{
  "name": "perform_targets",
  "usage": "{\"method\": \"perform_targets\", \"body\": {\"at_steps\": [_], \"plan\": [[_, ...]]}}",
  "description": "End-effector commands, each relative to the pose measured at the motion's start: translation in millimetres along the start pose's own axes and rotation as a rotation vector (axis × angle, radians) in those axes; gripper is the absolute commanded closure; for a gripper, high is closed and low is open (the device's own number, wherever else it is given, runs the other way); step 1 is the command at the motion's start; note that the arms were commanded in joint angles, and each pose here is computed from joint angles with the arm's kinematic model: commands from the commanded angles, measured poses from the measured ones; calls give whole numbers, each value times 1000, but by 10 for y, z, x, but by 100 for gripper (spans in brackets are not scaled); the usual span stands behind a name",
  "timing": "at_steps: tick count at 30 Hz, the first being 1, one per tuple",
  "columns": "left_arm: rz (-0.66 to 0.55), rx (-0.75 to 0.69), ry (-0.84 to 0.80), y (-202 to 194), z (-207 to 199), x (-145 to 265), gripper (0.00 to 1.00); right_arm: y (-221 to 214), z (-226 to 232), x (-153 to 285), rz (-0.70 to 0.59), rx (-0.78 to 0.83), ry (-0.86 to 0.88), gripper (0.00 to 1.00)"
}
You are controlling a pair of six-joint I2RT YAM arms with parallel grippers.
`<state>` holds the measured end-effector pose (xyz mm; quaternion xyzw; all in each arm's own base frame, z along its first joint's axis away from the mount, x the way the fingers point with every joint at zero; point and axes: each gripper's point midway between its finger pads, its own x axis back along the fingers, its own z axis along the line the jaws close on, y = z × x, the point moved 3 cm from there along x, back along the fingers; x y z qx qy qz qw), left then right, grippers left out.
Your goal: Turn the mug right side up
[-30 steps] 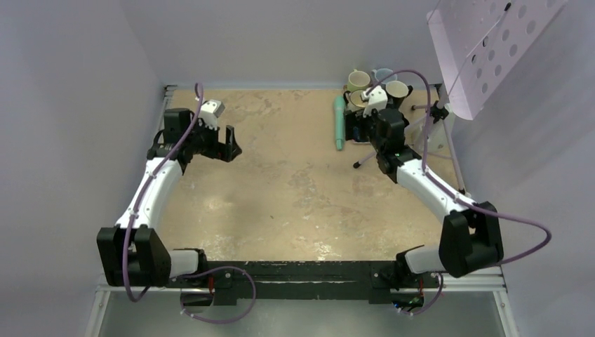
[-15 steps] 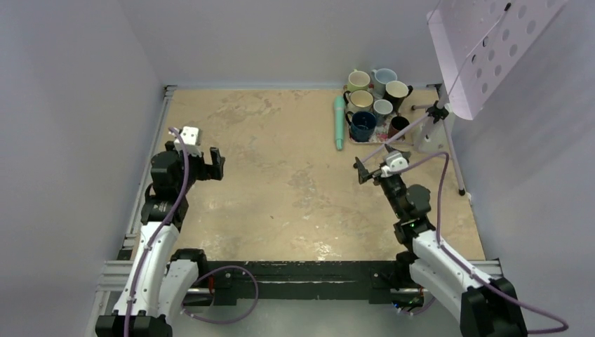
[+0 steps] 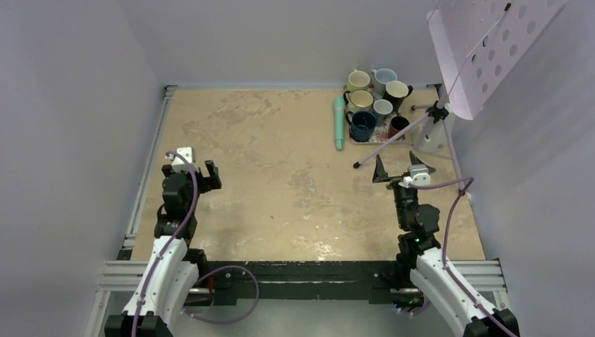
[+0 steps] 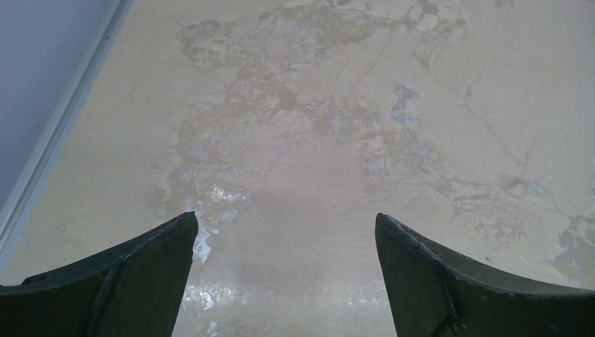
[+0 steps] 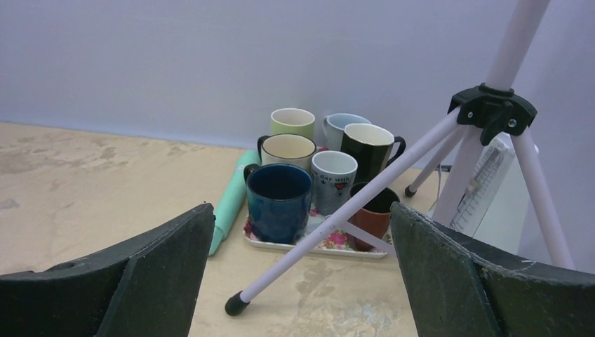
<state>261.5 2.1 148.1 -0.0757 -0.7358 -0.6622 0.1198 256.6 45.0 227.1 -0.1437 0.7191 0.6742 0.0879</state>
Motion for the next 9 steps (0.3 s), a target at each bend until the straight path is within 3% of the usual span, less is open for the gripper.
{"method": "perform_targets", "body": {"at_steps": [1, 9], "plan": [[-114, 20, 92, 198, 127, 3, 0, -33, -64, 0, 19, -32, -54, 1], [-129, 20, 110, 120, 165, -1, 2, -47, -63, 1, 29, -42, -59, 1]]}}
